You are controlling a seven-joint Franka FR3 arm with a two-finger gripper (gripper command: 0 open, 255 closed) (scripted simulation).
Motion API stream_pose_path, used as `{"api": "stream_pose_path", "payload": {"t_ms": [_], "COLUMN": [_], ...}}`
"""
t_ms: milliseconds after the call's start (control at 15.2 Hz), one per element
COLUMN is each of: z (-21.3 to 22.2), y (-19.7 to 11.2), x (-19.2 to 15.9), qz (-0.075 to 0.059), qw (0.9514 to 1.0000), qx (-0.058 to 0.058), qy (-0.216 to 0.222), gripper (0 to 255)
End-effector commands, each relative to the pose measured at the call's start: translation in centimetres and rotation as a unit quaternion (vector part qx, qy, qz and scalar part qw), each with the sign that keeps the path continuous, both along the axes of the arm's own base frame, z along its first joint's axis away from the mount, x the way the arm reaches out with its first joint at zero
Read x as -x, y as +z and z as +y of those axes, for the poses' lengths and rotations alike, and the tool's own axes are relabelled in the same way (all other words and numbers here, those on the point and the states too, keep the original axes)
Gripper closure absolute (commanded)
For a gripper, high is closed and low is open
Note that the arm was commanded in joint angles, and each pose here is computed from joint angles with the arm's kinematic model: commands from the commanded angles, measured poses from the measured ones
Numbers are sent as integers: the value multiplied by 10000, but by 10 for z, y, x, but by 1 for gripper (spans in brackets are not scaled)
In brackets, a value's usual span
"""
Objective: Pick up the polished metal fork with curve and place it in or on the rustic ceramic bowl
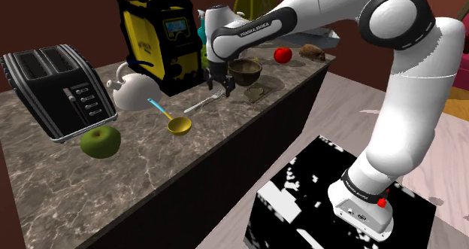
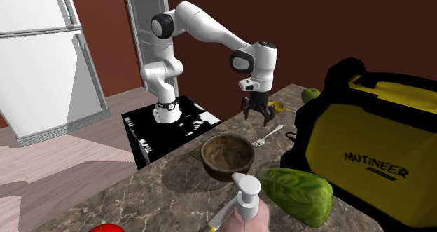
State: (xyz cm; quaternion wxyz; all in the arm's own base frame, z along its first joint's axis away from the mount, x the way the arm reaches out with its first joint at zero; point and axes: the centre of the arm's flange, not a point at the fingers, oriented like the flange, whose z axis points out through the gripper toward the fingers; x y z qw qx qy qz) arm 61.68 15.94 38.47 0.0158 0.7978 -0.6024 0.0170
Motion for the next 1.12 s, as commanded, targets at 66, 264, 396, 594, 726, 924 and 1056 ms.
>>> {"api": "stream_pose_path", "payload": {"t_ms": [66, 264, 396, 594, 726, 924, 1056], "z": [-4, -10, -11, -12, -12, -12, -12], "y": [-10, -22, -33, -49, -57, -57, -57], "x": [-36, -57, -57, -58, -58, -58, -58], "qz": [-83, -134, -134, -134, -134, -134, -134], "qw": [9982, 9955, 9955, 9955, 9955, 9955, 9955], "qx": [49, 75, 75, 75, 75, 75, 75], "qy": [-590, -938, -938, -938, -938, -938, -938], "gripper": [0, 0, 0, 0, 0, 0, 0]}}
